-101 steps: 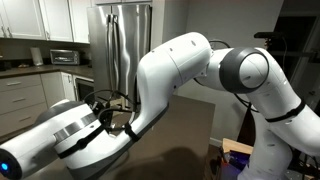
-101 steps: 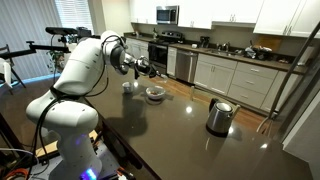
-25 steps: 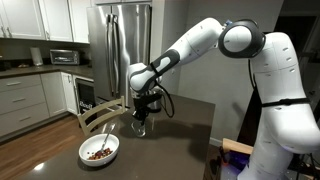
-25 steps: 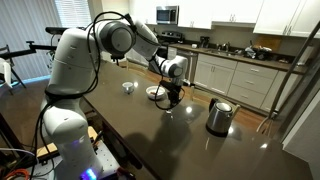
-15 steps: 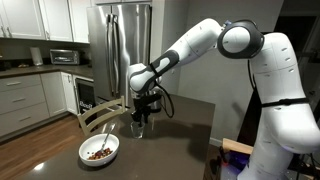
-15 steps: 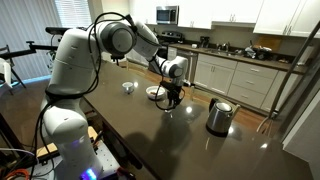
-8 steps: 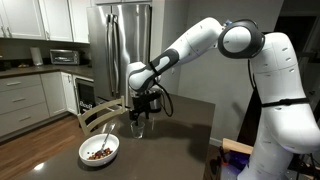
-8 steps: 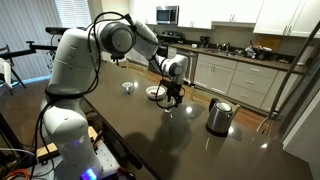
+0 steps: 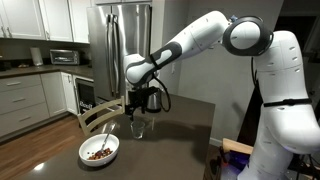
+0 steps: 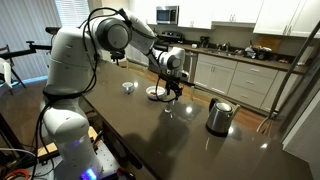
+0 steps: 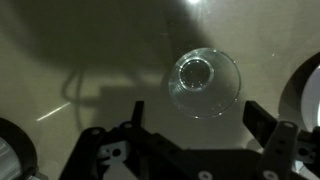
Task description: Pour the things in the glass into the bowl
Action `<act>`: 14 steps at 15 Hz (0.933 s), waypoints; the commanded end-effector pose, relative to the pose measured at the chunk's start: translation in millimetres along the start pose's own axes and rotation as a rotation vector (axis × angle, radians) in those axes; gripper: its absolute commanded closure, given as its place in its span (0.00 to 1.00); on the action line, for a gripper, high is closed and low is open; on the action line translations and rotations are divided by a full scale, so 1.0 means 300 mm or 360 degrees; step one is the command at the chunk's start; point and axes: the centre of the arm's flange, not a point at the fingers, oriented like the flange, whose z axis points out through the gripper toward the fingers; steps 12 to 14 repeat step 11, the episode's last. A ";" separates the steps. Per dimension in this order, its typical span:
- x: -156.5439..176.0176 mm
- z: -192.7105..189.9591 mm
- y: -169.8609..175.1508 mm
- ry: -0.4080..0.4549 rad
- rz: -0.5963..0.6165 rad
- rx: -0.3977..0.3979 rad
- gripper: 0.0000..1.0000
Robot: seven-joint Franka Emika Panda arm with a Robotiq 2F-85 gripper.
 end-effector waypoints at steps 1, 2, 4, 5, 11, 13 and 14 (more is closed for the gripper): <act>-0.025 -0.074 -0.027 0.0012 -0.0093 -0.0027 0.00; -0.027 -0.084 -0.037 0.0009 -0.0104 -0.0028 0.00; -0.031 -0.104 -0.058 -0.0008 -0.0140 -0.0026 0.00; -0.031 -0.112 -0.066 -0.0016 -0.0150 -0.0030 0.00; -0.023 -0.069 -0.066 -0.0007 -0.0088 -0.0007 0.00; -0.023 -0.069 -0.066 -0.0007 -0.0088 -0.0007 0.00; -0.023 -0.069 -0.066 -0.0007 -0.0088 -0.0007 0.00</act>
